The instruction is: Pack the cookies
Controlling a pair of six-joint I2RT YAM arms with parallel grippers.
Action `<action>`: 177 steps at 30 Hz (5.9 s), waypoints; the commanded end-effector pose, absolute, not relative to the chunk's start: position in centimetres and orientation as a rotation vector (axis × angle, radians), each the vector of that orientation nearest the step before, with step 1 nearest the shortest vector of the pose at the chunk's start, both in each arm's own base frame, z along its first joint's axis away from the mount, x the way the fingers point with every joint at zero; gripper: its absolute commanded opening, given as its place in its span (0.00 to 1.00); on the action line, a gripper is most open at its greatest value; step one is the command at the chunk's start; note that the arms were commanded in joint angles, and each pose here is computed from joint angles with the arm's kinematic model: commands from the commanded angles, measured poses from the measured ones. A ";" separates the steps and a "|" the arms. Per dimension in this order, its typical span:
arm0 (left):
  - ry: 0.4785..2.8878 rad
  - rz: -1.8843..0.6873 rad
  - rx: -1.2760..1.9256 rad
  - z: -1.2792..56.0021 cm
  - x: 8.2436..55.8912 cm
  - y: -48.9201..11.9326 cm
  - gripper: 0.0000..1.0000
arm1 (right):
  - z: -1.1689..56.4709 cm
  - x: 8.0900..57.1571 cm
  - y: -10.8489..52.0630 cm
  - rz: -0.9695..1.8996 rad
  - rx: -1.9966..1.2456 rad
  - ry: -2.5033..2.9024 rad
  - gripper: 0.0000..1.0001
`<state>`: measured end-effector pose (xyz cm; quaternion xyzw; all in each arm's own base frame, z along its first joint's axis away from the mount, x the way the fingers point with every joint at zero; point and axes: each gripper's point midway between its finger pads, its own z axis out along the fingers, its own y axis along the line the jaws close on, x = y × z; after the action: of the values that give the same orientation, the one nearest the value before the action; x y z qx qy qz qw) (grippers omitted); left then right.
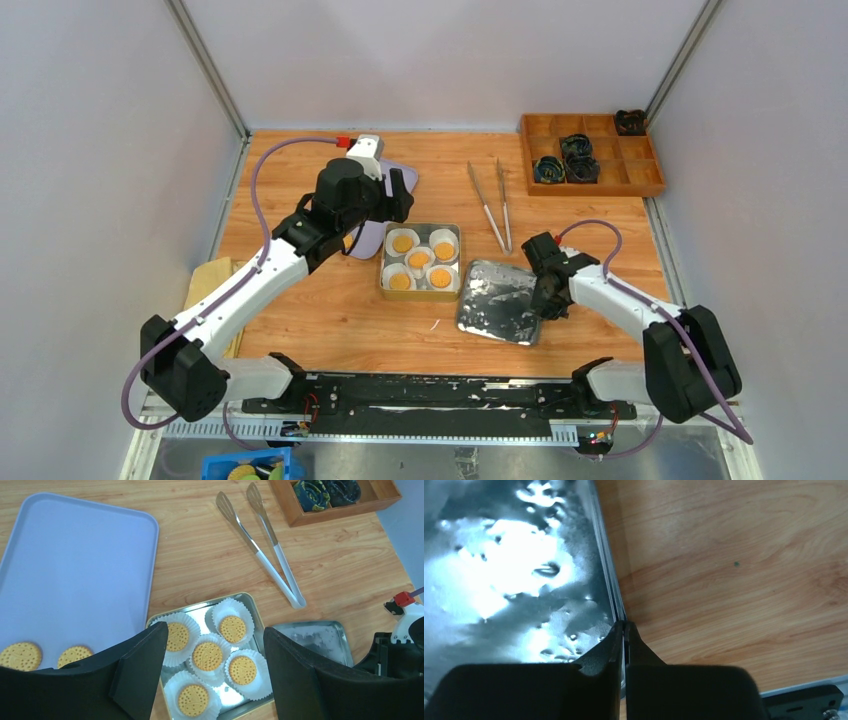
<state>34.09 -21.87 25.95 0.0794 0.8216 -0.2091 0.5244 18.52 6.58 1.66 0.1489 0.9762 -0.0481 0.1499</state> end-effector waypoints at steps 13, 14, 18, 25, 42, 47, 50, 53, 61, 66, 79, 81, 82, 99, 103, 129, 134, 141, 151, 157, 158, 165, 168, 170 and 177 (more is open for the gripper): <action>1.986 -0.528 0.239 26.3 34.3 -23.5 0.75 | 12.9 20.6 6.1 -0.023 0.424 2.534 0.00; 1.988 -0.540 0.245 26.4 34.3 -23.8 0.75 | 14.0 20.8 6.3 -0.003 0.413 2.518 0.00; 1.998 -0.622 0.288 25.9 33.9 -25.3 0.75 | 17.6 21.4 7.1 0.090 0.392 2.457 0.00; 1.964 -0.749 0.371 24.3 33.3 -27.4 0.76 | 22.0 22.9 8.6 0.224 0.343 2.353 0.00; 1.903 -1.072 0.526 20.6 31.6 -32.3 0.75 | 29.1 27.3 16.1 0.637 0.155 2.218 0.00; 1.904 -1.067 0.520 20.6 32.1 -32.5 0.75 | 28.7 27.3 17.4 0.708 0.140 2.239 0.00; 1.891 -1.075 0.523 21.1 32.1 -32.7 0.63 | 28.1 27.4 17.2 0.694 0.144 2.246 0.00; 1.868 -1.102 0.529 22.3 31.9 -32.9 0.24 | 27.7 27.7 17.0 0.666 0.138 2.253 0.00; 1.800 -1.116 0.507 25.9 31.2 -32.3 0.14 | 25.5 28.7 17.5 0.637 0.091 2.301 0.00; 1.791 -1.107 0.496 27.7 31.0 -31.9 0.14 | 24.1 29.8 18.2 0.626 0.067 2.332 0.01; 1.941 -0.738 0.398 29.8 32.9 -27.1 0.10 | 27.5 34.3 14.1 0.176 -0.092 2.155 0.37; 1.951 -0.694 0.394 30.0 33.5 -26.8 0.10 | 28.4 34.0 13.8 0.121 -0.130 2.116 0.41; 1.959 -0.678 0.390 30.0 33.8 -26.7 0.10 | 29.0 33.7 14.0 0.105 -0.170 2.093 0.41; 2.089 -0.528 0.401 33.0 39.1 -27.7 0.09 | 33.1 26.9 20.2 -0.019 -0.654 1.742 0.49; 2.112 -0.540 0.392 32.5 39.8 -27.5 0.09 | 33.9 25.7 21.6 -0.057 -0.744 1.666 0.50; 2.154 -0.591 0.428 34.4 38.5 -26.7 0.11 | 28.6 27.8 26.9 -0.563 -0.911 1.517 0.59; 2.159 -0.583 0.443 34.3 37.9 -26.4 0.11 | 27.6 29.0 27.1 -0.767 -0.894 1.478 0.56; 2.162 -0.550 0.441 34.1 37.8 -25.7 0.14 | 29.6 29.5 27.2 -0.947 -0.763 1.397 0.00; 2.100 -0.475 0.403 36.0 39.3 -24.9 0.54 | 31.9 29.0 25.6 -0.994 -0.677 1.382 0.00; 2.021 -0.431 0.316 38.8 40.6 -23.8 0.66 | 32.8 28.5 24.1 -0.972 -0.617 1.405 0.00; 1.999 -0.420 0.291 39.5 40.7 -23.3 0.67 | 32.8 28.5 23.8 -0.970 -0.609 1.412 0.00; 1.757 -0.308 0.086 45.6 40.6 -18.2 0.72 | 32.6 28.3 22.2 -0.905 -0.600 1.488 0.00; 1.616 -0.241 -0.011 49.1 39.1 -14.9 0.75 | 31.9 28.3 20.7 -0.784 -0.576 1.572 0.00; 1.550 -0.183 -0.081 50.9 37.9 -12.5 0.76 | 31.6 28.3 19.2 -0.667 -0.531 1.645 0.00; 1.435 -0.088 -0.194 52.7 35.1 -8.1 0.78 | 31.3 28.6 17.6 -0.304 -0.517 1.811 0.00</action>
<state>35.81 -11.11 50.74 -0.0379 0.6971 -0.0823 0.7113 29.53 18.22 34.37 -0.2257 0.7101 -0.2264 0.6274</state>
